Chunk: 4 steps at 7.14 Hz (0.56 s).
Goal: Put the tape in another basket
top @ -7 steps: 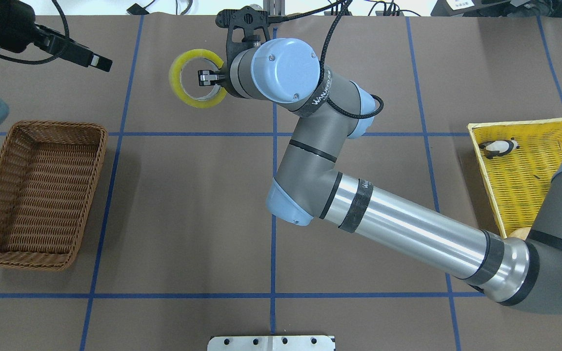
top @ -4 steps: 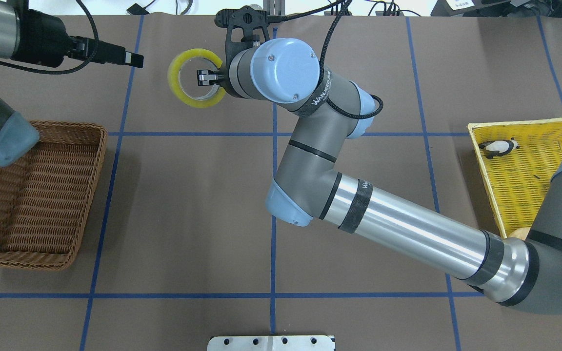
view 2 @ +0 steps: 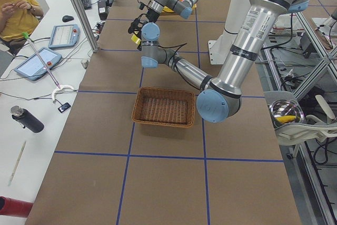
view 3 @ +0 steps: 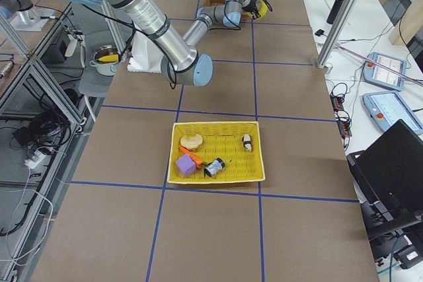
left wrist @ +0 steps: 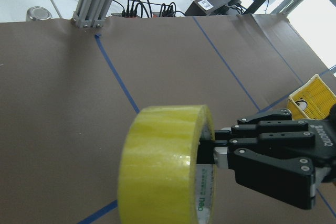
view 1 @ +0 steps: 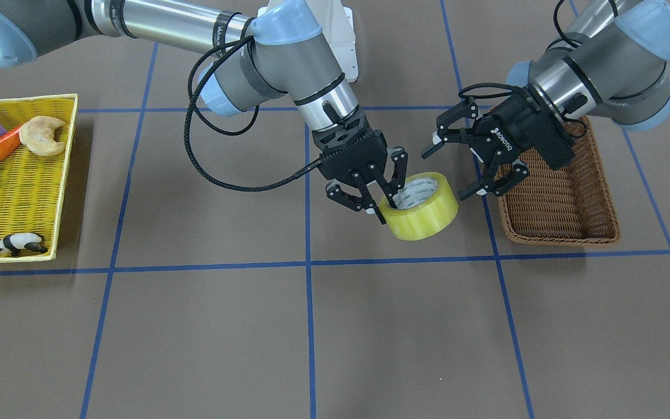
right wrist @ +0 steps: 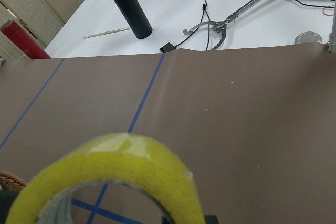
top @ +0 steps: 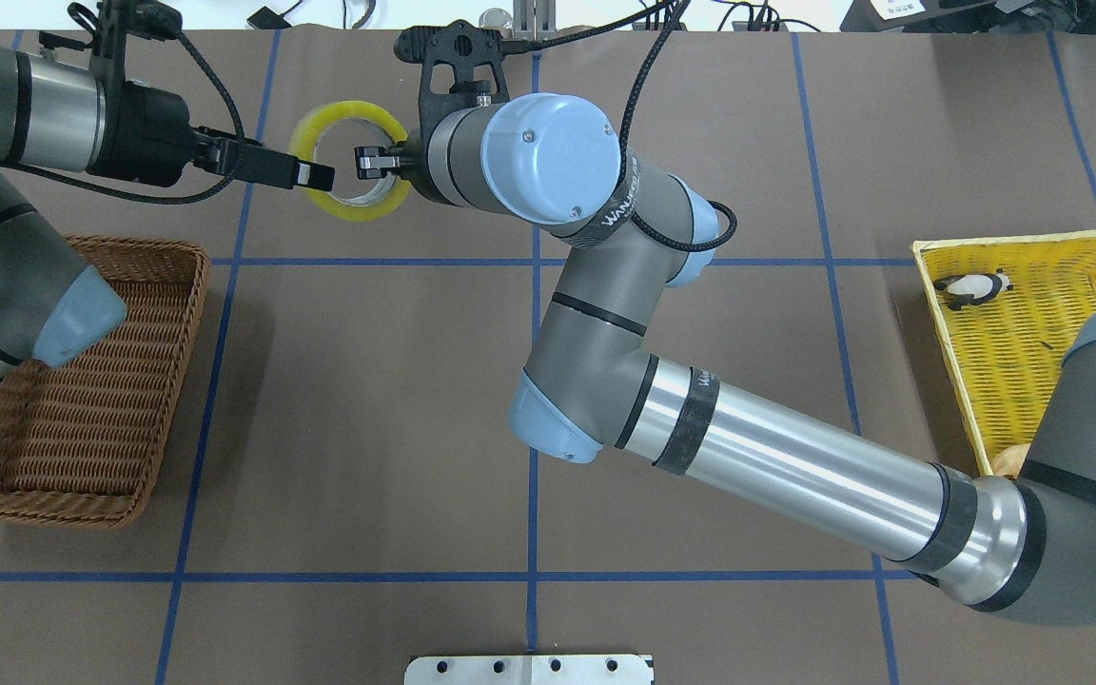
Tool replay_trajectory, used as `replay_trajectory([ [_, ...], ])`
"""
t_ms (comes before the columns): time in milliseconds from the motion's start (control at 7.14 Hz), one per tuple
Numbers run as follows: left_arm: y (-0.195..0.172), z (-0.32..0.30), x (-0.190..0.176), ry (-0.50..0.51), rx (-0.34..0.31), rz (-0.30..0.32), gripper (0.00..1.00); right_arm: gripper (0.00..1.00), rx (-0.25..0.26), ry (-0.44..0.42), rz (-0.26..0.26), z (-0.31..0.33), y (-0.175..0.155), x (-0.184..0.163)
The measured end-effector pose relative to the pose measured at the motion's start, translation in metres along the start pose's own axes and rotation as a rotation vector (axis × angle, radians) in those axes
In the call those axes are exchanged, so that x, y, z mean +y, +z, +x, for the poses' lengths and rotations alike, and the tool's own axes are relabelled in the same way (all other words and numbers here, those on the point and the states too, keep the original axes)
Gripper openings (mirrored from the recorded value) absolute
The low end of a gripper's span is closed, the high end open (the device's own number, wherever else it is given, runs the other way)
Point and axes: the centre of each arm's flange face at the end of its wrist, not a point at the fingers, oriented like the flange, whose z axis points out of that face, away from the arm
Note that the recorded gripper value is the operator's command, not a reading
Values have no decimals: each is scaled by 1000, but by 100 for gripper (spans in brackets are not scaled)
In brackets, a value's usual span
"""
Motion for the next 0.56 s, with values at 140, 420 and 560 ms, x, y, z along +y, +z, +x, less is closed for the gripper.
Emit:
replay_trajectory([
  [140,0,1,1,3,6,-1,98,0,-15,-2,-5,-1,-4,8],
  [420,-2,1,2,6,10,3,98,0,-42,-5,-11,17,-25,32],
  [560,-3,0,2,5,9,4,98,0,-53,-8,-15,21,-34,41],
])
